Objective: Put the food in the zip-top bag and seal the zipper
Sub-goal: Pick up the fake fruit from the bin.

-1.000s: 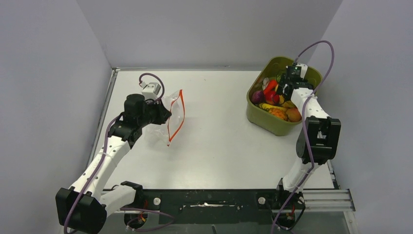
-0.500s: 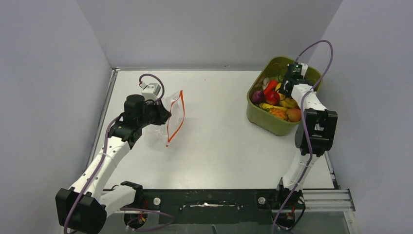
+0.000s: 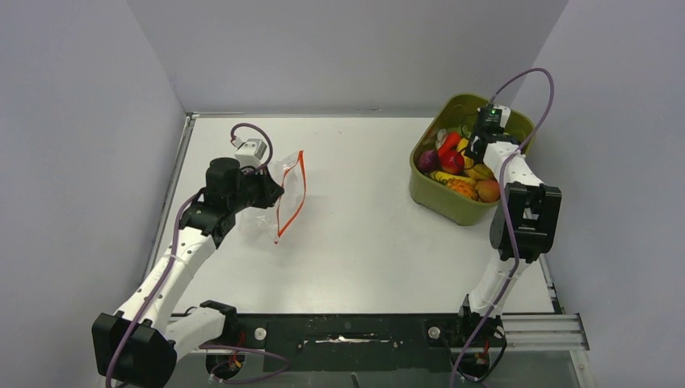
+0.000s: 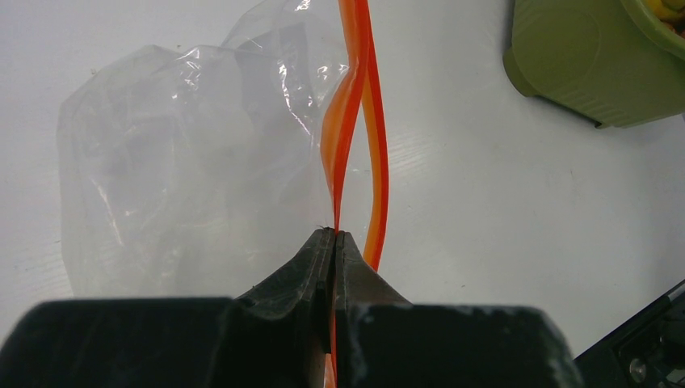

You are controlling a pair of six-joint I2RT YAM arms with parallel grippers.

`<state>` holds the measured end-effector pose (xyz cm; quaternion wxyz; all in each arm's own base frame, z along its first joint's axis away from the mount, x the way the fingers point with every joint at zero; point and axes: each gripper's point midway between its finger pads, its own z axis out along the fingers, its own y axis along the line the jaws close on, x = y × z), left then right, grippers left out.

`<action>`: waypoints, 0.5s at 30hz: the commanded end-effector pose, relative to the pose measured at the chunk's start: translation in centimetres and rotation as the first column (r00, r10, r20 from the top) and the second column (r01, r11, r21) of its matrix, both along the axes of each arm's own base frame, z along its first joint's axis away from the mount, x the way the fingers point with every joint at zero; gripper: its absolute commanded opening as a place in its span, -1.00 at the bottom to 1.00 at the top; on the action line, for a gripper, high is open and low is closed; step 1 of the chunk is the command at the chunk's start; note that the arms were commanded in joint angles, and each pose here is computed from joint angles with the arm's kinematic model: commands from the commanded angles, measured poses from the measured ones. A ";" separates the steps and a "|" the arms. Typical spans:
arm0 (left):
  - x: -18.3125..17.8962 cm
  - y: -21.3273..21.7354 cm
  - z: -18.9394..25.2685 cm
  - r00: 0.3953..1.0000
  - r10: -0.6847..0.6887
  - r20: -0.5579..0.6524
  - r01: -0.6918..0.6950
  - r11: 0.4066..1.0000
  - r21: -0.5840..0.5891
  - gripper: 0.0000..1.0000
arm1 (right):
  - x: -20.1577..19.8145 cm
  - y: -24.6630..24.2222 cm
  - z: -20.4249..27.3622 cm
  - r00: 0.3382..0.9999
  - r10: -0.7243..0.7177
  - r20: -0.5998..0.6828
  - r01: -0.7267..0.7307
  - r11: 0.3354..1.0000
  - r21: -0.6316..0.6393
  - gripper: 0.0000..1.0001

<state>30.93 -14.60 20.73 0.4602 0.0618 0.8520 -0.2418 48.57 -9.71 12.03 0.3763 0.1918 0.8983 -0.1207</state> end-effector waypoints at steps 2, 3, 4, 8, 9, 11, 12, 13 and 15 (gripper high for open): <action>0.7 0.1 2.5 0.995 0.006 0.098 -0.004 1.000 -0.018 -1.00 | -0.5 -0.5 4.2 0.996 -0.014 0.090 0.017 0.999 -0.032 -0.70; 0.7 0.1 2.5 0.995 0.006 0.097 -0.004 1.000 -0.018 -1.00 | -0.6 -0.3 4.6 0.995 -0.010 0.096 0.014 0.999 -0.038 -0.71; 0.7 0.1 2.4 0.995 0.005 0.096 -0.004 1.000 -0.018 -1.00 | -0.6 -0.2 4.9 0.995 -0.010 0.102 0.014 0.999 -0.044 -0.72; 0.7 0.1 2.4 0.995 0.006 0.096 -0.004 1.000 -0.018 -1.00 | -0.9 0.2 6.7 0.991 -0.003 0.137 0.011 0.998 -0.060 -0.76; 0.6 0.1 2.5 0.995 0.006 0.098 -0.004 1.000 -0.018 -1.00 | -1.0 0.3 7.2 0.989 -0.002 0.147 0.012 0.998 -0.063 -0.78; 0.6 0.2 2.6 0.995 0.006 0.102 -0.004 1.000 -0.020 -1.00 | -1.2 0.8 8.2 0.986 0.004 0.168 0.008 0.997 -0.071 -0.82; 0.6 0.2 2.6 0.995 0.006 0.104 -0.004 1.000 -0.020 -1.00 | -1.4 0.9 8.7 0.984 0.003 0.179 0.011 0.997 -0.077 -0.83; 0.6 0.2 2.7 0.994 0.007 0.107 -0.005 1.000 -0.021 -1.00 | -1.6 1.0 9.2 0.982 0.002 0.191 0.013 0.997 -0.081 -0.83; 0.6 0.2 2.7 0.994 0.009 0.110 -0.007 1.000 -0.022 -1.00 | -1.9 1.6 10.6 0.974 0.014 0.226 0.005 0.996 -0.084 -0.84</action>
